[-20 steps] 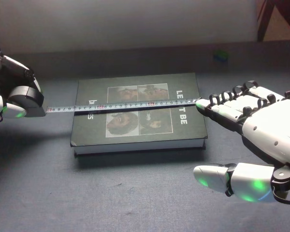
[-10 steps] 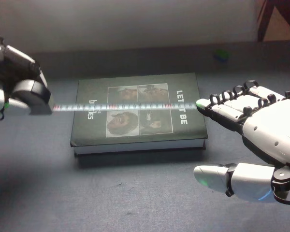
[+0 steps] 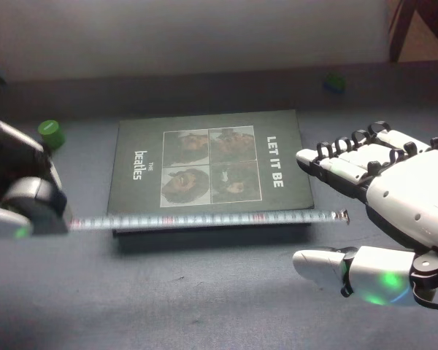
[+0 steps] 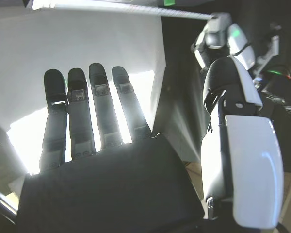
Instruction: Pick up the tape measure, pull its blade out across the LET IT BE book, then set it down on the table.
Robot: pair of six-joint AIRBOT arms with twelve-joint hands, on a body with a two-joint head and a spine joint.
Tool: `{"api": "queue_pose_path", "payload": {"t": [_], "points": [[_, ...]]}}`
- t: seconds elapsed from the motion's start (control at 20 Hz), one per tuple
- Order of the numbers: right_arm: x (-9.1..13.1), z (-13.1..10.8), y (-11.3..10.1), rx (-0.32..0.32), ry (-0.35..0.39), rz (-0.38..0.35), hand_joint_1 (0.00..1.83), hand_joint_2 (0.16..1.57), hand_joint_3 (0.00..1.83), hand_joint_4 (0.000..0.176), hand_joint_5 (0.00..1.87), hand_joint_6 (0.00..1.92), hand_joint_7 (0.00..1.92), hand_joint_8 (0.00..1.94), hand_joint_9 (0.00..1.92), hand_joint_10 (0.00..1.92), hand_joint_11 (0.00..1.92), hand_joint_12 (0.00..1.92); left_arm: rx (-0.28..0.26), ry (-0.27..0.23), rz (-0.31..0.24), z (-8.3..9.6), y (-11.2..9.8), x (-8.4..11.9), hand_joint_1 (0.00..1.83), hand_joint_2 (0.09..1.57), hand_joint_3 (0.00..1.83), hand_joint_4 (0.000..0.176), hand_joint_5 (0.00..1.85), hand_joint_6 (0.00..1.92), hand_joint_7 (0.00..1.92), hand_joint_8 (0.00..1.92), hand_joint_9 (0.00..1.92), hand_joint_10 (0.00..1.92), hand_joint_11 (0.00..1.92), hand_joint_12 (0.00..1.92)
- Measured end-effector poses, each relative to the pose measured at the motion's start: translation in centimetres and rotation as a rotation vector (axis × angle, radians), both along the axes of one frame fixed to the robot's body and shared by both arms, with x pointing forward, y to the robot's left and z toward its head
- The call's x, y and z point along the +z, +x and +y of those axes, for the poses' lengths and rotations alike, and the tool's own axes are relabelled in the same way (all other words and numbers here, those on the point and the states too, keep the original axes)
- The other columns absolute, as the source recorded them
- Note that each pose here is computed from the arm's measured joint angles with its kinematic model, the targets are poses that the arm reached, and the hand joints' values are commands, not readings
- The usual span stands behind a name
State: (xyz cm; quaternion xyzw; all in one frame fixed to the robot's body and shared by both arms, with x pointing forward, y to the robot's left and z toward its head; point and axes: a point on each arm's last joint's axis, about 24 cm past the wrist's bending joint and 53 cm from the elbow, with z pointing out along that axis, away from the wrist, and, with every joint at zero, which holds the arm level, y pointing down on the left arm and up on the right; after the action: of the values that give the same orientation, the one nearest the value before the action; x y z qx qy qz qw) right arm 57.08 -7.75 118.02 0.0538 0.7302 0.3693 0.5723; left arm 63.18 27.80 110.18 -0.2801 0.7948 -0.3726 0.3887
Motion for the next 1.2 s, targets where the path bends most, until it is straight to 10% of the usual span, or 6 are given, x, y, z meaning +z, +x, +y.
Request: {"api": "queue_pose_path", "payload": {"t": [0.3, 0.35, 0.45, 0.85, 0.95, 1.2], "points": [[0.0, 0.0, 0.0, 0.001, -0.003, -0.003, 0.09, 1.11, 0.00, 0.000, 0.14, 0.00, 0.20, 0.00, 0.18, 0.00, 0.00, 0.76, 0.021, -0.026, 0.029, 0.2, -2.2, -2.9, 1.38, 1.09, 0.00, 0.000, 0.91, 1.05, 1.14, 0.67, 0.92, 1.15, 0.87, 0.84], [-0.1, 0.1, -0.1, 0.002, -0.002, -0.003, 0.09, 1.11, 0.00, 0.000, 0.14, 0.00, 0.20, 0.00, 0.18, 0.00, 0.00, 0.76, 0.019, -0.037, 0.032, 0.0, -2.5, -3.4, 1.47, 1.09, 0.00, 0.000, 0.91, 1.00, 1.13, 0.63, 0.94, 1.03, 0.83, 1.37], [-0.1, 0.1, -0.1, 0.003, -0.002, -0.003, 0.10, 1.10, 0.00, 0.000, 0.14, 0.00, 0.20, 0.00, 0.18, 0.00, 0.00, 0.76, 0.003, -0.045, 0.047, -0.6, -3.0, -4.5, 1.49, 1.09, 0.00, 0.000, 0.91, 1.00, 1.13, 0.64, 0.96, 1.00, 0.78, 1.52], [-0.3, 0.1, -0.2, 0.006, -0.006, 0.001, 0.11, 1.11, 0.00, 0.000, 0.13, 0.00, 0.21, 0.00, 0.19, 0.00, 0.00, 0.77, -0.021, -0.071, 0.050, -1.9, -3.5, -6.0, 1.49, 1.09, 0.00, 0.000, 0.92, 1.00, 1.10, 0.65, 0.96, 1.00, 0.80, 1.51], [-0.3, 0.1, -0.2, 0.005, -0.006, 0.000, 0.11, 1.11, 0.00, 0.000, 0.14, 0.00, 0.21, 0.00, 0.20, 0.00, 0.00, 0.79, -0.021, -0.076, 0.050, -1.9, -3.6, -6.3, 1.38, 1.10, 0.00, 0.000, 0.92, 1.06, 1.09, 0.70, 0.93, 1.15, 0.81, 0.96], [-0.2, 0.1, -0.2, 0.006, -0.006, -0.003, 0.11, 1.10, 0.00, 0.000, 0.14, 0.00, 0.21, 0.00, 0.19, 0.00, 0.00, 0.79, -0.030, -0.070, 0.077, -2.2, -4.4, -7.6, 1.36, 1.15, 0.00, 0.000, 0.80, 1.24, 0.96, 0.94, 0.83, 1.31, 0.70, 0.89]]}}
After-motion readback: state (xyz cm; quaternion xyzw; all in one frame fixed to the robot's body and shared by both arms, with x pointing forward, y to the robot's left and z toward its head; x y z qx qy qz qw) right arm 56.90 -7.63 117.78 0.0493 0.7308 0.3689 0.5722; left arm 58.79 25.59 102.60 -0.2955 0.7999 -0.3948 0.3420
